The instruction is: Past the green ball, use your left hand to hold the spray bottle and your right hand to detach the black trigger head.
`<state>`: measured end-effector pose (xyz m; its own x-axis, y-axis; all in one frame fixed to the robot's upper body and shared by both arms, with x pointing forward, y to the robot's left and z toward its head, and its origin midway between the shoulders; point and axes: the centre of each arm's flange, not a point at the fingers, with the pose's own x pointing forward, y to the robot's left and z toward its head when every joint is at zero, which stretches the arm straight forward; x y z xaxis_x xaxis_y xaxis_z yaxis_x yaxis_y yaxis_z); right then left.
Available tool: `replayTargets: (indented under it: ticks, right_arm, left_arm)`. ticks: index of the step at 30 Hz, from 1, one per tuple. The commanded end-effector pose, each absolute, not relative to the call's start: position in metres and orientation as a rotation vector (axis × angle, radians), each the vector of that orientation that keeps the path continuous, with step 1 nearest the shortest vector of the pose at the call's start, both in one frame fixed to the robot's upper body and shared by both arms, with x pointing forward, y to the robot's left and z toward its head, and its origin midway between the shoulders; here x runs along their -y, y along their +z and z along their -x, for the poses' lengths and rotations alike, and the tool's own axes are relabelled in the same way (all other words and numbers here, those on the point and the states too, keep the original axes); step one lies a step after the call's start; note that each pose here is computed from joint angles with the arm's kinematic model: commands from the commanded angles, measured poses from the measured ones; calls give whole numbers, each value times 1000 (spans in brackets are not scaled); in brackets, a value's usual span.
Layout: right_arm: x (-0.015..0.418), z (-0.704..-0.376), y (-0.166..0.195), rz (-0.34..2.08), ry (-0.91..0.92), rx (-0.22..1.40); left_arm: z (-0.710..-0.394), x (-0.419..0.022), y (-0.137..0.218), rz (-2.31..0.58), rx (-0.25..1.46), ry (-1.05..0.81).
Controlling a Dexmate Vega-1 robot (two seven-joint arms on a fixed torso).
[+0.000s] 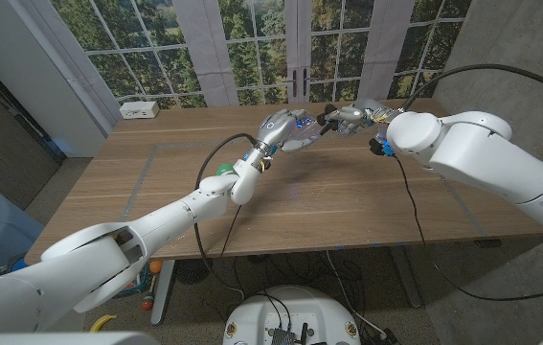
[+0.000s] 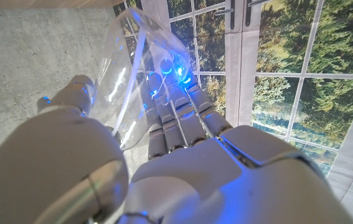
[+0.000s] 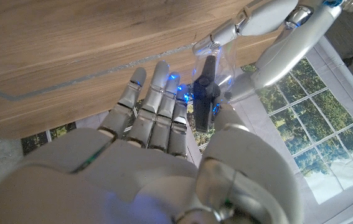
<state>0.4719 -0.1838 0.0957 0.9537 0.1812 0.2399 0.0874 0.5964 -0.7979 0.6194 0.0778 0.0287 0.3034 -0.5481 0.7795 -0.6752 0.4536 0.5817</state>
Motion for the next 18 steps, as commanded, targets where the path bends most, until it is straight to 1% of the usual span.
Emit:
replayTargets:
  ticks: [1, 9, 14, 18]
  right_arm:
    - [180, -478, 100, 1010, 182, 342]
    - [178, -478, 99, 1053, 178, 422]
    - [179, -476, 96, 1065, 130, 510]
    - [180, -475, 93, 1074, 99, 541]
  left_arm:
    - [-618, -80, 31, -1179, 1324, 82]
    - [-618, -83, 33, -1158, 1291, 49]
    - [-618, -84, 33, -1144, 1275, 30]
    - [-618, -85, 32, -1142, 1271, 25]
